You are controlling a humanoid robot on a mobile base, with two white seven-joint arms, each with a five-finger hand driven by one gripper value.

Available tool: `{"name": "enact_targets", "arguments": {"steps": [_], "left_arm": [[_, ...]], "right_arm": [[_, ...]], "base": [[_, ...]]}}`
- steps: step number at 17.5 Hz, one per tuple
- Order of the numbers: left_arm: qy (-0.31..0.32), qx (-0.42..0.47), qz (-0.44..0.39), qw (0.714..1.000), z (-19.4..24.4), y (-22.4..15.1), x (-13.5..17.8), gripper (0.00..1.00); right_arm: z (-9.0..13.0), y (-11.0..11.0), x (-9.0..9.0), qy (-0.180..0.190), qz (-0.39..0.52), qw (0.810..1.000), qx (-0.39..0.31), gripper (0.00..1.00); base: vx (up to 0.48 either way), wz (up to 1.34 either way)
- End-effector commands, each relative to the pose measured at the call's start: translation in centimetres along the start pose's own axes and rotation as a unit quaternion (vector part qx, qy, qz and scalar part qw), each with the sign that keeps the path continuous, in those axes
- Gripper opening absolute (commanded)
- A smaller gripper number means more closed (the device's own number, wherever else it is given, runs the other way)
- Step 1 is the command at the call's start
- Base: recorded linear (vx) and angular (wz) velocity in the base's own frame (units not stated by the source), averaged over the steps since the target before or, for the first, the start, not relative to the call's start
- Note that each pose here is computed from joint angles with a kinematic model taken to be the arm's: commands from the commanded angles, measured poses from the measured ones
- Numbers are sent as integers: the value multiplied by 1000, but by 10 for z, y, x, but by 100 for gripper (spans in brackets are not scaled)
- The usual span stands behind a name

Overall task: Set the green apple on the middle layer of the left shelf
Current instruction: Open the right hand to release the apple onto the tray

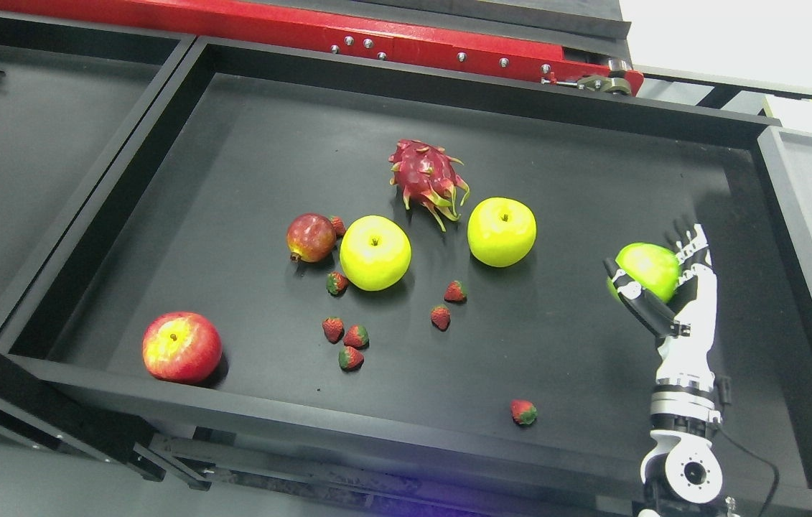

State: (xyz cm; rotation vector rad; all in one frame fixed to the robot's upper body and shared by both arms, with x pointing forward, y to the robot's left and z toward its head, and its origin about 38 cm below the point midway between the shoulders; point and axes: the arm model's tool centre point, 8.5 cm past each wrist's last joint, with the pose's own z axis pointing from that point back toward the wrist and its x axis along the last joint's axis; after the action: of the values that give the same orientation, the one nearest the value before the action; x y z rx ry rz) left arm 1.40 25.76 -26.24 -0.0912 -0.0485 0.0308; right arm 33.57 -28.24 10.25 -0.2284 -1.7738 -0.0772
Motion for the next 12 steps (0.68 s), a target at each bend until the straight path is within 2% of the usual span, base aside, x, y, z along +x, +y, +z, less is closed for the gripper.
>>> {"name": "enact_targets", "arguments": {"steps": [1,12], "left_arm": [[-11,8,-2,1000,2,11,14,100],[-11,8,-2,1000,2,11,14,100]], "right_arm": [[-1,-4,1,-2,22,1000,4,100],[-2,1,3,-11,17,1000,10,100]], "base": [[-11,1],[0,0]]}}
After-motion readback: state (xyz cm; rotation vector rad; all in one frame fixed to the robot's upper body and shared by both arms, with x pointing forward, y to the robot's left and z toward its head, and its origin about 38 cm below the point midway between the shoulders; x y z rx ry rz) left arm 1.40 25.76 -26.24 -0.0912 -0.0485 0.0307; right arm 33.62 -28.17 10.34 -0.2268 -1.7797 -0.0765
